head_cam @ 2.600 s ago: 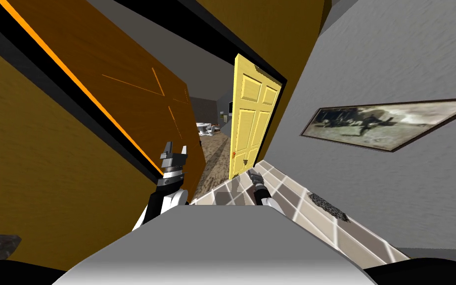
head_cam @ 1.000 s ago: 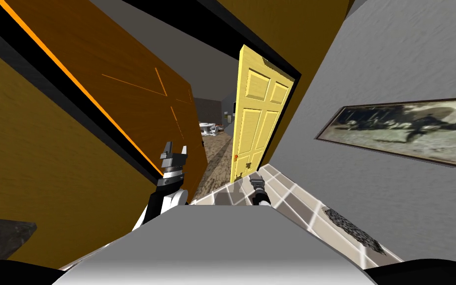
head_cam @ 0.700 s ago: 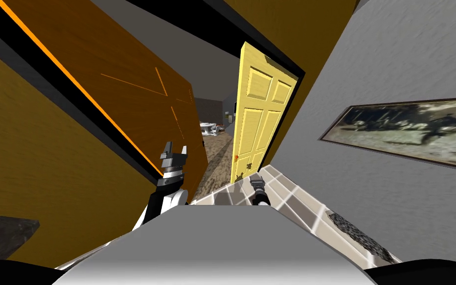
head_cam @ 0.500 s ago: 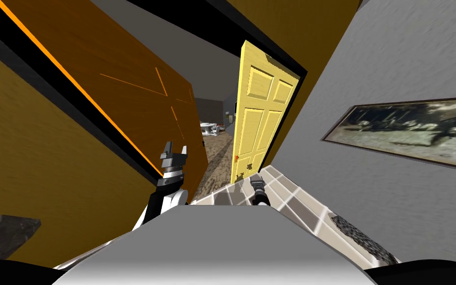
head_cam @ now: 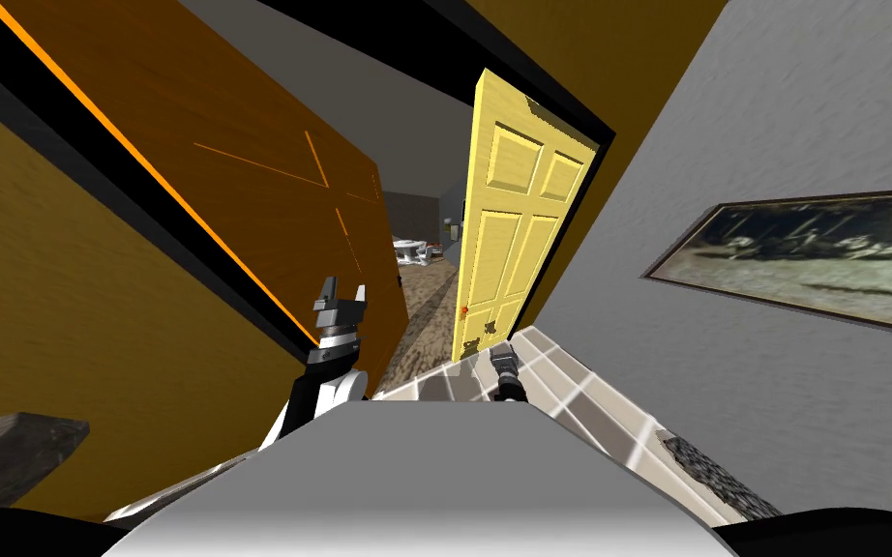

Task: Push the door open

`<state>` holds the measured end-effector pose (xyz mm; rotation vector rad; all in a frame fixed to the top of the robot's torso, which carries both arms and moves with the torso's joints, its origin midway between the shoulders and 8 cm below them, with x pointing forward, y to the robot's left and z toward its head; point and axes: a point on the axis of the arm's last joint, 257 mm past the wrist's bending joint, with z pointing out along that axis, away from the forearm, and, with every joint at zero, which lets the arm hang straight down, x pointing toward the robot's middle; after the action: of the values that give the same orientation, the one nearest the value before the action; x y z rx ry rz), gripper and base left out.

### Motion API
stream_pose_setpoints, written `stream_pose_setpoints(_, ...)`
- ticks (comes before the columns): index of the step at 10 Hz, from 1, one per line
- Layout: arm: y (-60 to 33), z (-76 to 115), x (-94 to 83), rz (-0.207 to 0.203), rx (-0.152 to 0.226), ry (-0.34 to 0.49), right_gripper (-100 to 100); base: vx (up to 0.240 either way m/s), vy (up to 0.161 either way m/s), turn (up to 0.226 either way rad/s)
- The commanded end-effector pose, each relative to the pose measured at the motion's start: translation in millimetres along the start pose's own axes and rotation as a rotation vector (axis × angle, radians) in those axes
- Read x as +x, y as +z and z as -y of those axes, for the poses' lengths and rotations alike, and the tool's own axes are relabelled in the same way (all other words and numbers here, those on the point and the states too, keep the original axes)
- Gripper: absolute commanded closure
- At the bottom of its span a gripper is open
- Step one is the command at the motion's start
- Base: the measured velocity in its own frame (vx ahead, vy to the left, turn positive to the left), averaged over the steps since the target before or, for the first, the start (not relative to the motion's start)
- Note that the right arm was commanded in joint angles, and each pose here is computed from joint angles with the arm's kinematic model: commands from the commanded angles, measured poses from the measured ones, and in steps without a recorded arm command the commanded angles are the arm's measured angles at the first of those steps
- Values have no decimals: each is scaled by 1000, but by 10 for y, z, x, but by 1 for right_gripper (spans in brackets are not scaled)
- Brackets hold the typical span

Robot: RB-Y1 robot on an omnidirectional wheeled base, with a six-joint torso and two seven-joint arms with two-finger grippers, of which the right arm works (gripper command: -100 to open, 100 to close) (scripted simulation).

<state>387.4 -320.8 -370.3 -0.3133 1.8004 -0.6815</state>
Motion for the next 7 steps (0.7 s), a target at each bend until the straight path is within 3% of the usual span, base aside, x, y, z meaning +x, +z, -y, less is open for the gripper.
stream_pose_setpoints(1,-15,-13,34,5,8,-53,-100,49,-34,58)
stream_pose_setpoints(7,-58,-70,24,54,23,-231,-100,43,-28,51)
